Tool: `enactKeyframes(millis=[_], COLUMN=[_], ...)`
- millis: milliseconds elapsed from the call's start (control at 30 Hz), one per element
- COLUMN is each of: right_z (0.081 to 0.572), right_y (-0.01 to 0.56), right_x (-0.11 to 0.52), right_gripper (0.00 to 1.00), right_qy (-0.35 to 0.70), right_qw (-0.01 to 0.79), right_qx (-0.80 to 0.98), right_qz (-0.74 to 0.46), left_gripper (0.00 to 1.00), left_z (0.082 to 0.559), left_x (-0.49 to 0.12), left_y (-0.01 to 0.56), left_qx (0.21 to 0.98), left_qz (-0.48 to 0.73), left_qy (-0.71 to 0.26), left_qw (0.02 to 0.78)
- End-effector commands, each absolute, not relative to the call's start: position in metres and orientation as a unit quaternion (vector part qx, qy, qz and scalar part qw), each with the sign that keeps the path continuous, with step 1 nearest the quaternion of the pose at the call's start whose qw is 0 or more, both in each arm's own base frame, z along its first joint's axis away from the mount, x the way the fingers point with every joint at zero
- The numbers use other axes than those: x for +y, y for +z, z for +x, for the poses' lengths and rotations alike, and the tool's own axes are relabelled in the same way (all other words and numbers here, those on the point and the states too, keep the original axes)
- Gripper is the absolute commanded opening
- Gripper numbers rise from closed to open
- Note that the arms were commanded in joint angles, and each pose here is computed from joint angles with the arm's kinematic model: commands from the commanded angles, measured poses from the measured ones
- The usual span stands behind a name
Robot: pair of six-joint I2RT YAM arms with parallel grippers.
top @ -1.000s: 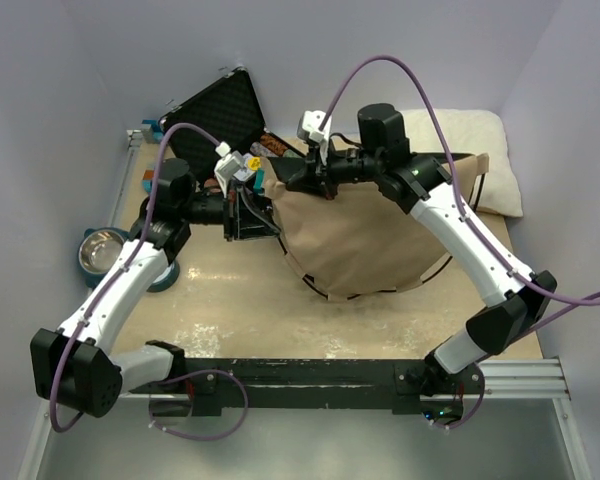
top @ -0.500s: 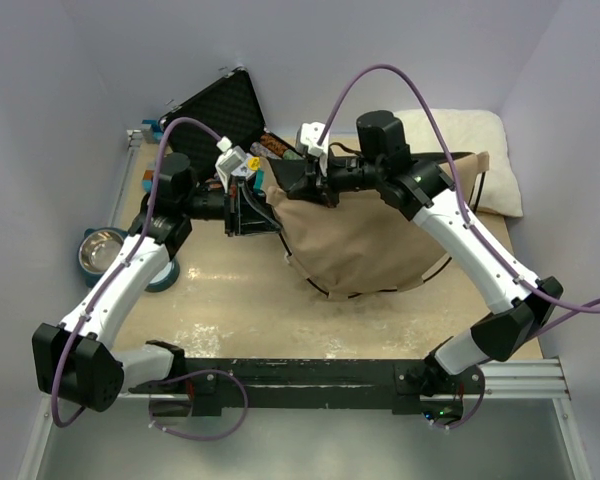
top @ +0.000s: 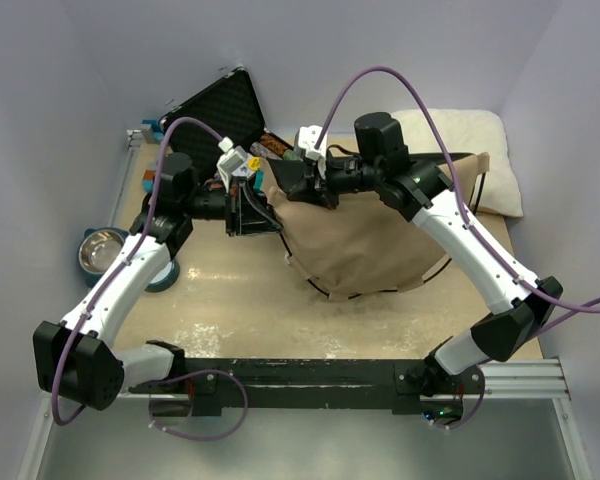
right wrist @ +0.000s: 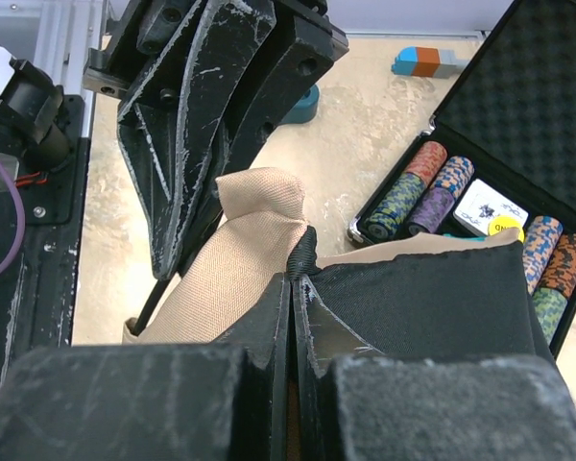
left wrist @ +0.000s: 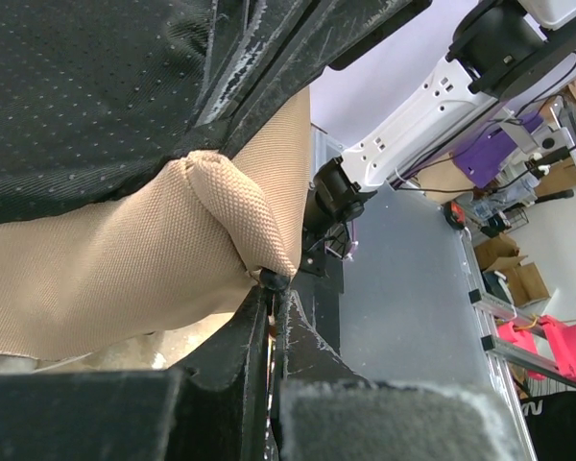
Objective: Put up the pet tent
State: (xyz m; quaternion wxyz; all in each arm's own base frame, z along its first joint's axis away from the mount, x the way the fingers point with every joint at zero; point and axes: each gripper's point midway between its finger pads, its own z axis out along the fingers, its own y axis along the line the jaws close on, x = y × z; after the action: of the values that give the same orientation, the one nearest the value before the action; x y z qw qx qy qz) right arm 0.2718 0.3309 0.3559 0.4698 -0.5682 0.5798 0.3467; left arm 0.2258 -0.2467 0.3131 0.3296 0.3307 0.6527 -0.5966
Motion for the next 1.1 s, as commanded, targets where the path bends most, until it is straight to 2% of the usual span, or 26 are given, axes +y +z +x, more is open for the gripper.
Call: enactKeyframes(millis=[0,567,1067], right_z=[0.259,0.259,0.259], right_y=[0.378,0.386,0.371], right_x=[0.339,0.341,0.336], right_gripper=[0.00,0.00,0.00], right_qy=[0.362,0.372,0.349], right_qw=[0.487,0.494,0.483], right_qx=[0.552,0.550,0.554], right_qz=[-0.572,-0.561,-0.582], left_gripper=[0.00,0.00,0.00], left_z=[0.226,0.220,0.227], left_x=[-0.253,-0.252,-0.254], left_y=[0.311,0.294,0.316], left_qx=[0.656,0.668,0.655], left_qz=[0.328,0.315,0.330], left_qy=[-0.596,-0.599,-0.596], left_qw=[0.329,0.309,0.328])
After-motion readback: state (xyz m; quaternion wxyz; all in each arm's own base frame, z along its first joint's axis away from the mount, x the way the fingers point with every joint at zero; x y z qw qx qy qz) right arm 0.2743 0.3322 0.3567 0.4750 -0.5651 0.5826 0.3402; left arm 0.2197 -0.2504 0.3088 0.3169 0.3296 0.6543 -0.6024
